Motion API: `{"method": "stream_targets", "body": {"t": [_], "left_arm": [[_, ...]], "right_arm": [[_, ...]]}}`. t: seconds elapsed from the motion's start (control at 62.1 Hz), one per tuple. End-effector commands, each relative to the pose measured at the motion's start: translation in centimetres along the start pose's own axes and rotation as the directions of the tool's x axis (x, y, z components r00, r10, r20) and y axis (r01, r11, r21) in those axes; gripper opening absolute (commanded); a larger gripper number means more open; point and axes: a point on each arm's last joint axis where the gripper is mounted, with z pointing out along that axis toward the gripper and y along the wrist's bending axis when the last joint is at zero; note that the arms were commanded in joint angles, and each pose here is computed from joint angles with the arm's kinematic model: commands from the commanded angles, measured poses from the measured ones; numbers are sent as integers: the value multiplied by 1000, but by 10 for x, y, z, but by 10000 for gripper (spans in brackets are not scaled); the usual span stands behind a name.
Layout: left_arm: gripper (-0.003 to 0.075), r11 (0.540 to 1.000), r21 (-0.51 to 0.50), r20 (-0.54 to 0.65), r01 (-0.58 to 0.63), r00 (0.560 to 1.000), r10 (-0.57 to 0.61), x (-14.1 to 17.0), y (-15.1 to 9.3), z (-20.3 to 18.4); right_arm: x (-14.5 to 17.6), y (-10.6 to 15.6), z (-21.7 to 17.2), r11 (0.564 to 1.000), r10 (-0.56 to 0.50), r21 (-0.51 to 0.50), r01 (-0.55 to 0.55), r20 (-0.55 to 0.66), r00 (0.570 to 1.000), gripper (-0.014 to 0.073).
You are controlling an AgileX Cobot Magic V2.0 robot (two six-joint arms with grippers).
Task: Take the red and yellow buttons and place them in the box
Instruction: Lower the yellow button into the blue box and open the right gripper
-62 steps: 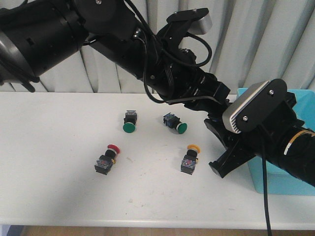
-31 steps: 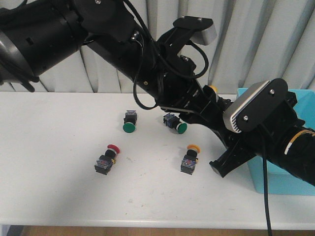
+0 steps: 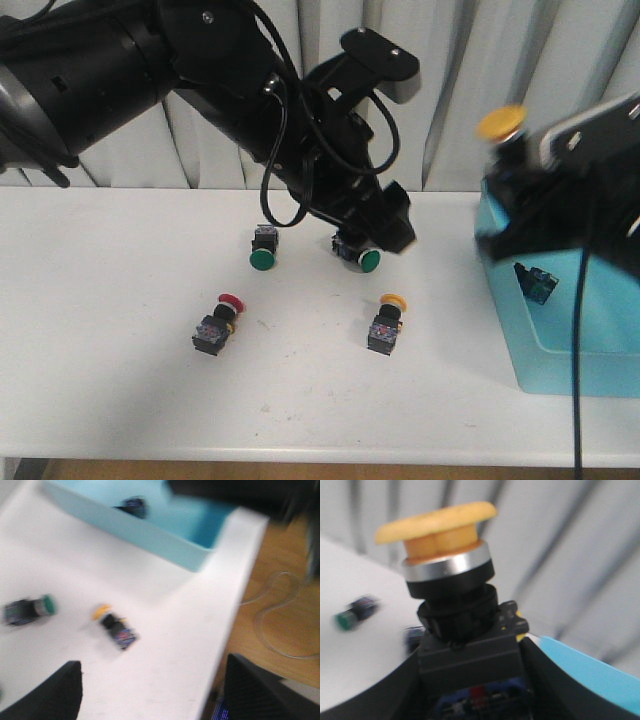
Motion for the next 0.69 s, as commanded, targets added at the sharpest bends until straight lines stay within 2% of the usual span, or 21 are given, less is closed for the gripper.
{"method": "stream_targets", "body": {"t": [0.0, 0.113, 0.226, 0.29, 0.499, 0.677], "left_arm": [[517, 984, -171, 177, 42, 984, -12, -15, 6, -44], [479, 955, -281, 186, 95, 982, -43, -14, 16, -48], [447, 933, -342, 173, 113, 983, -55, -12, 22, -50], [432, 926, -359, 167, 113, 984, -56, -12, 23, -50], [407, 926, -361, 164, 112, 985, -56, -11, 23, -50], [407, 926, -359, 147, 112, 987, -62, -10, 23, -50]], "right_arm": [[-24, -45, 12, 984, 109, 134, -115, 49, 993, 7], [-21, -84, 38, 962, 211, 188, -199, -48, 976, 10], [2, -116, 70, 941, 310, 210, -267, -206, 928, 10], [25, -133, 91, 933, 343, 221, -284, -309, 887, 13], [88, -153, 141, 931, 363, 245, -270, -557, 747, 18], [125, -159, 165, 925, 380, 297, -238, -670, 638, 35]]}}
